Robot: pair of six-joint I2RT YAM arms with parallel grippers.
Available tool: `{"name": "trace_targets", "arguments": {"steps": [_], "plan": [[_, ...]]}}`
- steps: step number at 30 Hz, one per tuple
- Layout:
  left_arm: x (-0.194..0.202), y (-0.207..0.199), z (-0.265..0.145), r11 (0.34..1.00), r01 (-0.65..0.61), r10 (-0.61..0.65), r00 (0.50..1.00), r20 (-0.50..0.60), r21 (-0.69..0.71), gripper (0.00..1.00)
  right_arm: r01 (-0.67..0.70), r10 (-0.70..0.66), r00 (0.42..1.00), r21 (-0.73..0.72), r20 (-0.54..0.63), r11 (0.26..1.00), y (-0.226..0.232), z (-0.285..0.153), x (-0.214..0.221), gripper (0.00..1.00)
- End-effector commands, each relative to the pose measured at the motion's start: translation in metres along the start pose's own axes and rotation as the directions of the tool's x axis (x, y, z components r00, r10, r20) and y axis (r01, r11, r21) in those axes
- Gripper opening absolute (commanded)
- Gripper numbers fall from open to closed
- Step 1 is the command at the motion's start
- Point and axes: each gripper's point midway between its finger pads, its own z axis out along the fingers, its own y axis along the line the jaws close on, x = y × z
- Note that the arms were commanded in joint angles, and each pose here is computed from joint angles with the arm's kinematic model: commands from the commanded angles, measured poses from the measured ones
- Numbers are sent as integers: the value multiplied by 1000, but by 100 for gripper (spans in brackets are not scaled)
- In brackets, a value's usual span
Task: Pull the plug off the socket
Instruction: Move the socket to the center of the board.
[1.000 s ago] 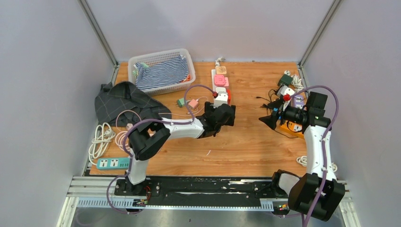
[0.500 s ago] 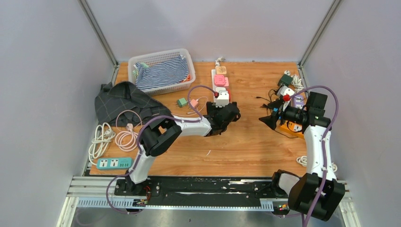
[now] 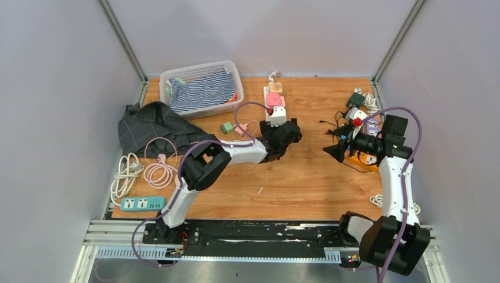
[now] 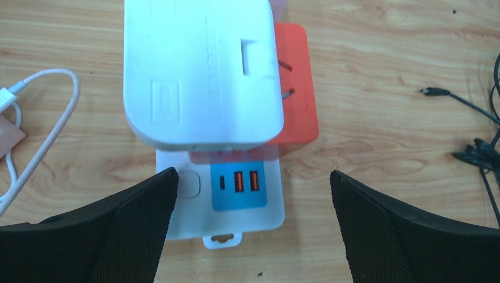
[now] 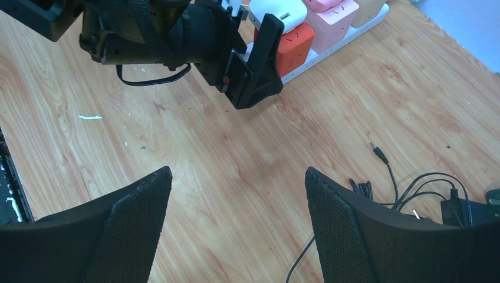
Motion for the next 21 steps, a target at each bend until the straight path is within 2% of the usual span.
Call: {"name": "trace_targets", "arguments": {"steps": [1, 8, 16, 21], "plan": [[30, 18, 18, 998, -18, 14, 998, -62, -68, 100, 2, -2, 1000, 0, 1, 1000, 5, -3, 0, 85], [43, 34, 16, 984, -67, 47, 991, -121, -165, 100, 4, -4, 1000, -3, 2, 1000, 5, -4, 0, 85], [8, 32, -7, 980, -94, 90, 995, -31, -173, 100, 2, -2, 1000, -10, 4, 1000, 7, -3, 0, 85], [4, 36, -9, 976, -112, 109, 994, -25, -185, 100, -1, 1, 1000, -17, 4, 1000, 8, -3, 0, 85]]}}
